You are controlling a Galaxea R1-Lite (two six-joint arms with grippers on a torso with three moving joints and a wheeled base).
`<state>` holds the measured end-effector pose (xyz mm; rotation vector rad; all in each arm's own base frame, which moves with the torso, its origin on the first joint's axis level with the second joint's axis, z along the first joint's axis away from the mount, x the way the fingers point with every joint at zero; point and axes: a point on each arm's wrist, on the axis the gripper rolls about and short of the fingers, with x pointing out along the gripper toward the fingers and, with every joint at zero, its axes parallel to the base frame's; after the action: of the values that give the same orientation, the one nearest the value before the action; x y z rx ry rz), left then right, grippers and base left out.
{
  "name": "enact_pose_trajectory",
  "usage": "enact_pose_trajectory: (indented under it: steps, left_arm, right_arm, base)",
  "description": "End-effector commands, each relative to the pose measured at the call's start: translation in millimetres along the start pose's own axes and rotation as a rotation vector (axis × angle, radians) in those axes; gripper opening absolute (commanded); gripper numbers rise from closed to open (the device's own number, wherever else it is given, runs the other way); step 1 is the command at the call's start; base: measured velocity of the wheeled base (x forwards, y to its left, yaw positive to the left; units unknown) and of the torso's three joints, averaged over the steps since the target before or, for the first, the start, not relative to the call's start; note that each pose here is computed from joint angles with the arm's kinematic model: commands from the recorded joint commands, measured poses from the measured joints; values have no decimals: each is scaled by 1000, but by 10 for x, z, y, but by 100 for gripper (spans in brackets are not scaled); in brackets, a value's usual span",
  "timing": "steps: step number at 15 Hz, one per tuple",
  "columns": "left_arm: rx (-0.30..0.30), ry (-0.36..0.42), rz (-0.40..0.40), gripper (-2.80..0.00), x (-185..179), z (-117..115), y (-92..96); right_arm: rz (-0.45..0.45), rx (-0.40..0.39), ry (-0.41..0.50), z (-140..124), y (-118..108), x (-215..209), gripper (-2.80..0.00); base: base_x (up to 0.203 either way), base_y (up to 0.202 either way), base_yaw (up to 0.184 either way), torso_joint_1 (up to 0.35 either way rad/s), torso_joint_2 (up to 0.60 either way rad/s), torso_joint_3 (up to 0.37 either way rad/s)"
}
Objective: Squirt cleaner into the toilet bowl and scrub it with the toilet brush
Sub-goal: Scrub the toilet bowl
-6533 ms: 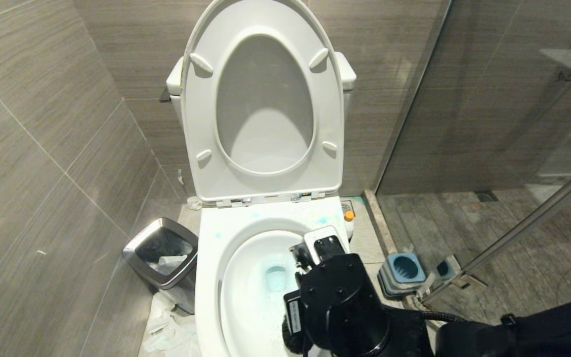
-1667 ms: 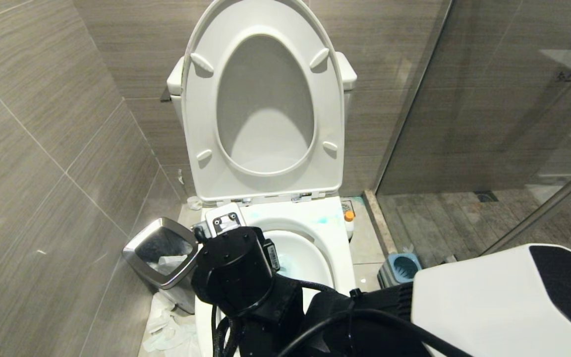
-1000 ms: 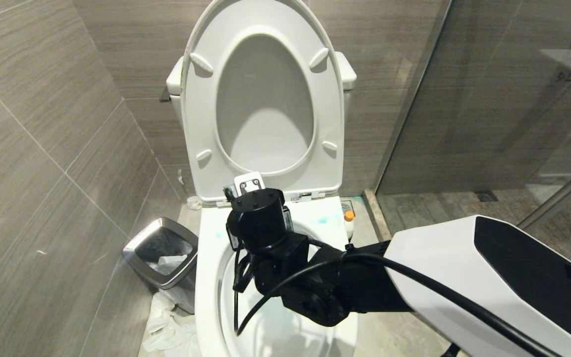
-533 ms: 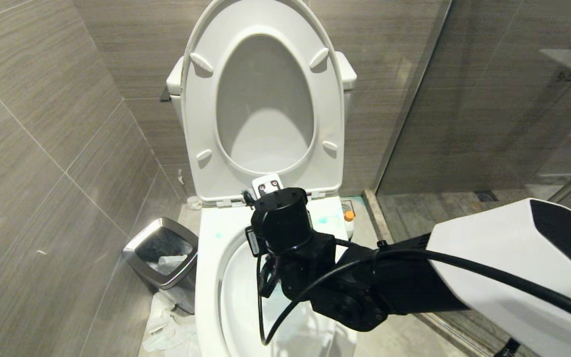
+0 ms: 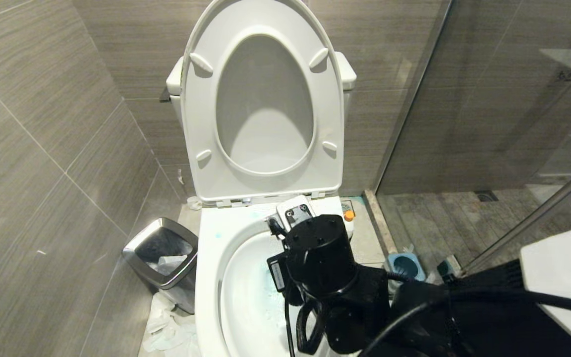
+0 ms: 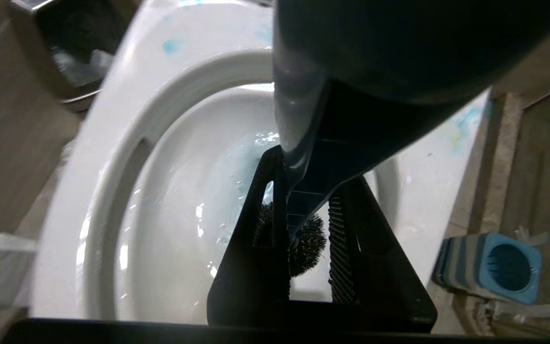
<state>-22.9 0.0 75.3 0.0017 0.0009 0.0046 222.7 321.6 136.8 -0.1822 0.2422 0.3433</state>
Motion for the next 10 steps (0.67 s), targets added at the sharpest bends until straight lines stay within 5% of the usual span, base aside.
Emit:
enact_pose_trajectory:
  steps: [1,5,10]
  left_arm:
    - [0,1,0,-280,1,0,0]
    - [0,1,0,-280,1,0,0]
    - [0,1,1,-280,1,0,0]
  right_arm:
    - [58,8,-4,-34,132,-261,-280]
    - [146,-14,12,-183,470,-456,-280]
    - [127,22,-35,-85,708,-101,-280]
  base:
    - [0,0,0,0,0,0]
    - [0,0,0,0,0,0]
    - [0,0,0,0,0,0]
